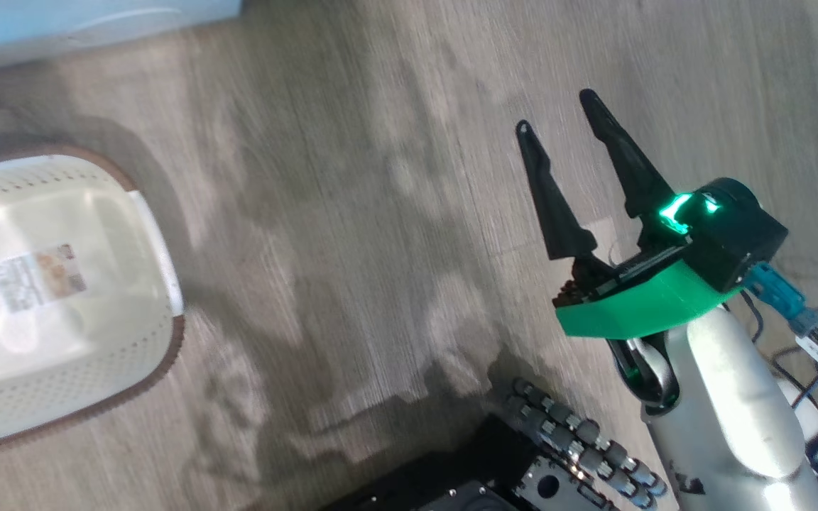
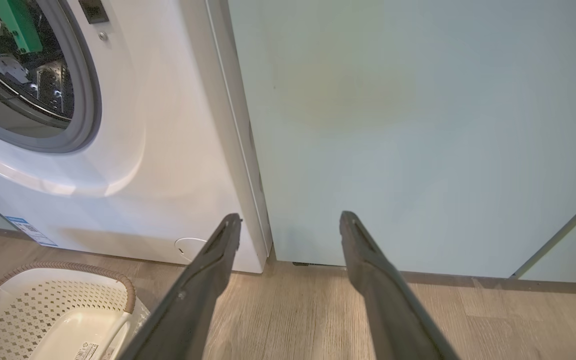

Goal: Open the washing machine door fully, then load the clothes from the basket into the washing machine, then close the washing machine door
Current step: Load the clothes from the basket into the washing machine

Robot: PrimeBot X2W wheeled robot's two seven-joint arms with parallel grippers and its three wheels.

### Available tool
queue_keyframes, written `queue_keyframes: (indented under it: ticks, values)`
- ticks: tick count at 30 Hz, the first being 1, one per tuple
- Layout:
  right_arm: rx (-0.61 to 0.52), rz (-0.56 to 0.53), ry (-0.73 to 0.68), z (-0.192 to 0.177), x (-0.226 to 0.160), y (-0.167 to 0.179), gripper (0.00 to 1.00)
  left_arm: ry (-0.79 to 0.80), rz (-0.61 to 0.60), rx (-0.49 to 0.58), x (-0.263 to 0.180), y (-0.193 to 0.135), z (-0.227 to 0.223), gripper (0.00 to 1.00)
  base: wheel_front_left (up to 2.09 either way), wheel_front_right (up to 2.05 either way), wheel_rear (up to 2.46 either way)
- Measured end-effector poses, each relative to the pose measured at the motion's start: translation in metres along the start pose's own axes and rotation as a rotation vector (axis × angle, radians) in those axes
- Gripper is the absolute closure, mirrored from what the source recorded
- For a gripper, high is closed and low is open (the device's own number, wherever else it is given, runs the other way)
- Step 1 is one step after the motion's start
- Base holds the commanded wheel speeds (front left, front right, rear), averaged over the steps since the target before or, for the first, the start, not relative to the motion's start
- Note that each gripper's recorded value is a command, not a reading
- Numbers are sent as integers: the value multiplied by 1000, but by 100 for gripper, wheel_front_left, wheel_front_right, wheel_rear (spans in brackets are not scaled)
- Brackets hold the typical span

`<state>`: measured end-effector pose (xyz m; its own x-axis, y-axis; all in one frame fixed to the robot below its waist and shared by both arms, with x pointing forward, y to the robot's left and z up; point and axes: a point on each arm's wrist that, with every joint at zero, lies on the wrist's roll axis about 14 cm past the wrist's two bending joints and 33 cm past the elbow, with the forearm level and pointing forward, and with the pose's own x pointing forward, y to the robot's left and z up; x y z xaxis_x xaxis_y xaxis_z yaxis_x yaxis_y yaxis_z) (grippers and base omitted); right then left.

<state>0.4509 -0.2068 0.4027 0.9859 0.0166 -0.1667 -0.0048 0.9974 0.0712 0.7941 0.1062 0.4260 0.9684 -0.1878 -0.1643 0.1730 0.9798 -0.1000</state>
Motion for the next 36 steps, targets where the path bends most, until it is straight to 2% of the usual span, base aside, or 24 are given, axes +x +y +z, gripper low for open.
queue_keyframes:
  ticks: [7,12,22,30,36]
  values:
    - [-11,-1,-63,25,-8,2,0,12,-33,-39,-36,-16,8,0,0,0,0]
    - [-18,-8,-91,36,-17,2,0,24,-58,-31,-70,-26,8,0,0,0,0]
    - [-6,44,-180,70,-39,23,0,55,-125,-59,-161,-50,0,0,0,0,0]
    - [-6,58,-234,87,-69,32,0,24,-145,-74,-244,-51,3,0,0,0,0]
    - [-17,80,-286,103,-89,41,0,-38,-108,-87,-301,-41,12,0,0,0,0]
